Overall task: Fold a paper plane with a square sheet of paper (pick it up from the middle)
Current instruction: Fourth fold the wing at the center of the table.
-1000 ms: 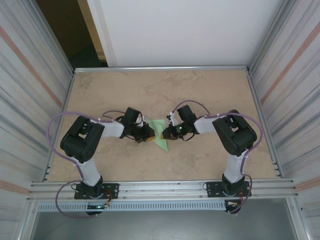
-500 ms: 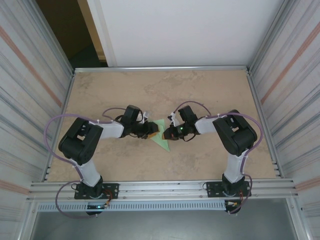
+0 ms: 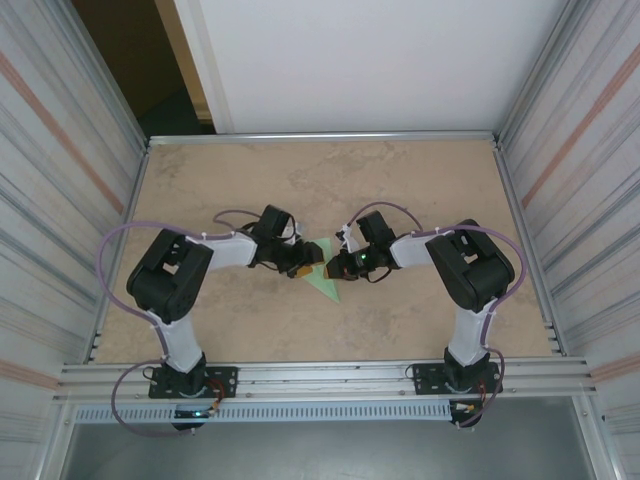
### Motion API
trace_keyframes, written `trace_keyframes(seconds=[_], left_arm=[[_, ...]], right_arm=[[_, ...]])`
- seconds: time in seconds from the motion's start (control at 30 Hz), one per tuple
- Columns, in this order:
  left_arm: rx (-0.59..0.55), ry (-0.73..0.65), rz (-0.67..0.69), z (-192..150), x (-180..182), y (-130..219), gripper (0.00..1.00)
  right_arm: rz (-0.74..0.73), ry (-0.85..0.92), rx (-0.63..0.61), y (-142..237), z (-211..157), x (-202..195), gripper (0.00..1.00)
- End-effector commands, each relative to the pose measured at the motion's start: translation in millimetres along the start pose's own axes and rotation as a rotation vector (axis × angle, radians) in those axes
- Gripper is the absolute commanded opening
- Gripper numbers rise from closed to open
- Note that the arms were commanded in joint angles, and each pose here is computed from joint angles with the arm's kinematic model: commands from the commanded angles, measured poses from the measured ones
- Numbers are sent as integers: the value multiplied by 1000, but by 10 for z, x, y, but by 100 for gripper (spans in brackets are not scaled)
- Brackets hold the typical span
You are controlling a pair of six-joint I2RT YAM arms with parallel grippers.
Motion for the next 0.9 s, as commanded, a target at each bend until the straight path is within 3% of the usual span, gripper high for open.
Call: trace_keyframes(seconds=[0.0,0.1,0.27,0.57,0.87], left_arm=[[125,112,211,-335,482,-80,51],[172,165,292,-437,654,-102,51],[214,210,357,-563,814,-136,51],[251,209,393,-613,852,-178,54],[290,199,421,-682,896,-215,57]], right_arm=[[-9,6,5,53,-48,24,21],[-28,1,-10,107,-56,33,32],[-46,-21,-71,248,-125,21,40],[-156,-98,-289,391,-172,-10,38],[-185,-157,-375,289,-124,-101,30]])
Point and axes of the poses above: each hand's point on the last joint's axis, 136 mm out from that joint toward the fingers, its own y axis back along the fingers, its own x axis along the line the jaws close on, z = x × y, the point moved 1 cm from there along y, back along the fingers, and after that the axes turned 13 degrees about -y, right-handed, at the moved point
